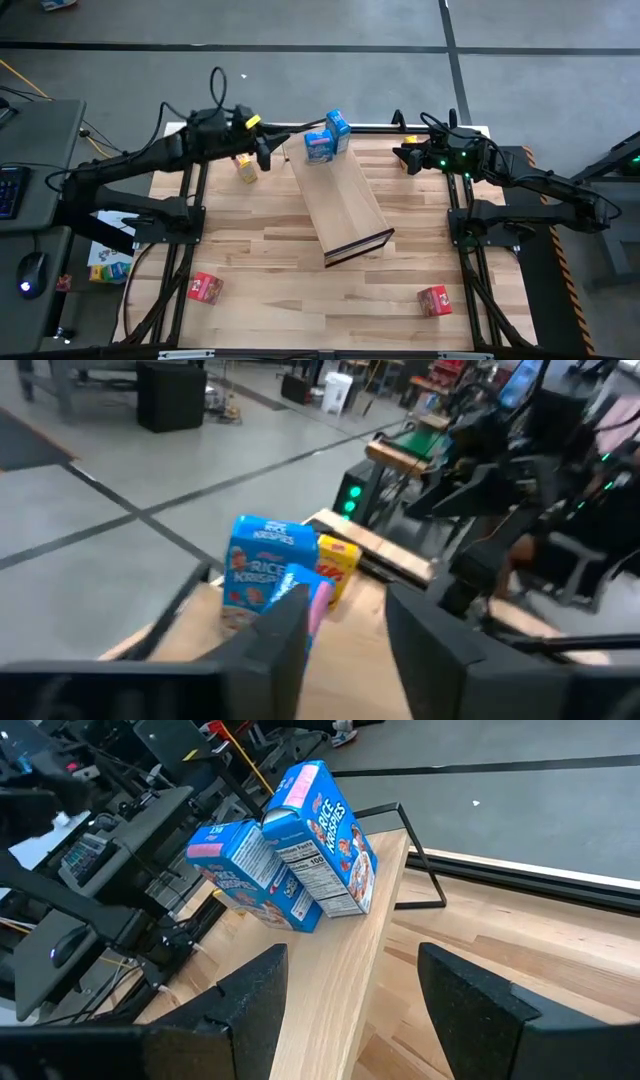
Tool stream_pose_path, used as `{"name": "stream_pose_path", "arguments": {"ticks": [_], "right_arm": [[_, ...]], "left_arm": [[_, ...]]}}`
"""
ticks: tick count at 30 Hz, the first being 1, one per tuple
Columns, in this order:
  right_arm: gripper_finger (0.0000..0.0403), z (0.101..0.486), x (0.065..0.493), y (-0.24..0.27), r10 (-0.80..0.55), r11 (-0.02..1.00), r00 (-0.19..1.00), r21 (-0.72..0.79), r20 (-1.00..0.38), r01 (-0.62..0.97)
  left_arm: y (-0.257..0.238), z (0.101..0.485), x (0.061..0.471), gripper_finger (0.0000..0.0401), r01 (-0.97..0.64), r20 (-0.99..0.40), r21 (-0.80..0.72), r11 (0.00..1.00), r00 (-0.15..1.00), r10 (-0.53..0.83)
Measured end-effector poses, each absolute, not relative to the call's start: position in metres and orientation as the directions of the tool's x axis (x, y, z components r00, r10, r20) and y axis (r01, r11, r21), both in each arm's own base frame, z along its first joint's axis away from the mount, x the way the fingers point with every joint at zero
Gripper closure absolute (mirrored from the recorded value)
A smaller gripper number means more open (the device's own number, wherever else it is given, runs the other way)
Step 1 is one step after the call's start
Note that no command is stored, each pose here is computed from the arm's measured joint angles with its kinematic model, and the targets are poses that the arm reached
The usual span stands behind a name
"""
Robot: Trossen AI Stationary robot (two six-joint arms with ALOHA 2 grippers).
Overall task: Stack cereal on shelf
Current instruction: Put the blue cereal box on the shelf aligned with the other blue cereal box
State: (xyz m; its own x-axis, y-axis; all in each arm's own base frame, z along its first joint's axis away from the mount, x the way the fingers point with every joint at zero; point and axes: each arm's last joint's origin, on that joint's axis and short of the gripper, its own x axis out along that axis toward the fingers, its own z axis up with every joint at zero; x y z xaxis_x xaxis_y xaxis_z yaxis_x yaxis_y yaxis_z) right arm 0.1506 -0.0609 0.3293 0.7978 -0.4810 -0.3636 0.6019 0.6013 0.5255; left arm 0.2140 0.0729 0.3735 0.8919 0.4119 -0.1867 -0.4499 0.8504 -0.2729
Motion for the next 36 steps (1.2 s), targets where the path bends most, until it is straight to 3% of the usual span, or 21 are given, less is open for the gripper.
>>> {"name": "stream_pose_path", "arguments": {"ticks": [6, 12, 21, 28, 36], "right_arm": [[0.0185, 0.329, 0.151, -0.061, -0.487, 0.602, 0.794, 0.520, -0.363, 0.607], [0.0185, 0.329, 0.150, -0.061, -0.488, 0.603, 0.794, 0.518, -0.363, 0.607], [0.0185, 0.329, 0.151, -0.061, -0.488, 0.610, 0.794, 0.508, -0.363, 0.607], [0.0185, 0.329, 0.150, -0.061, -0.488, 0.612, 0.794, 0.507, -0.363, 0.608], [0.0185, 0.329, 0.150, -0.061, -0.488, 0.610, 0.794, 0.508, -0.363, 0.608]], "left_arm": [[0.056, 0.349, 0.235, 0.0392, -0.398, -0.237, -0.364, 0.842, 0.914, 0.330], [0.030, 0.317, 0.276, 0.0399, -0.407, -0.331, -0.420, 0.811, 0.901, 0.281], [0.040, 0.272, 0.307, 0.0401, -0.629, -0.435, -0.316, 0.711, 0.762, 0.480], [0.059, 0.258, 0.320, 0.0401, -0.684, -0.417, -0.379, 0.624, 0.728, 0.544], [0.064, 0.259, 0.313, 0.0401, -0.735, -0.431, -0.315, 0.601, 0.675, 0.599]]}}
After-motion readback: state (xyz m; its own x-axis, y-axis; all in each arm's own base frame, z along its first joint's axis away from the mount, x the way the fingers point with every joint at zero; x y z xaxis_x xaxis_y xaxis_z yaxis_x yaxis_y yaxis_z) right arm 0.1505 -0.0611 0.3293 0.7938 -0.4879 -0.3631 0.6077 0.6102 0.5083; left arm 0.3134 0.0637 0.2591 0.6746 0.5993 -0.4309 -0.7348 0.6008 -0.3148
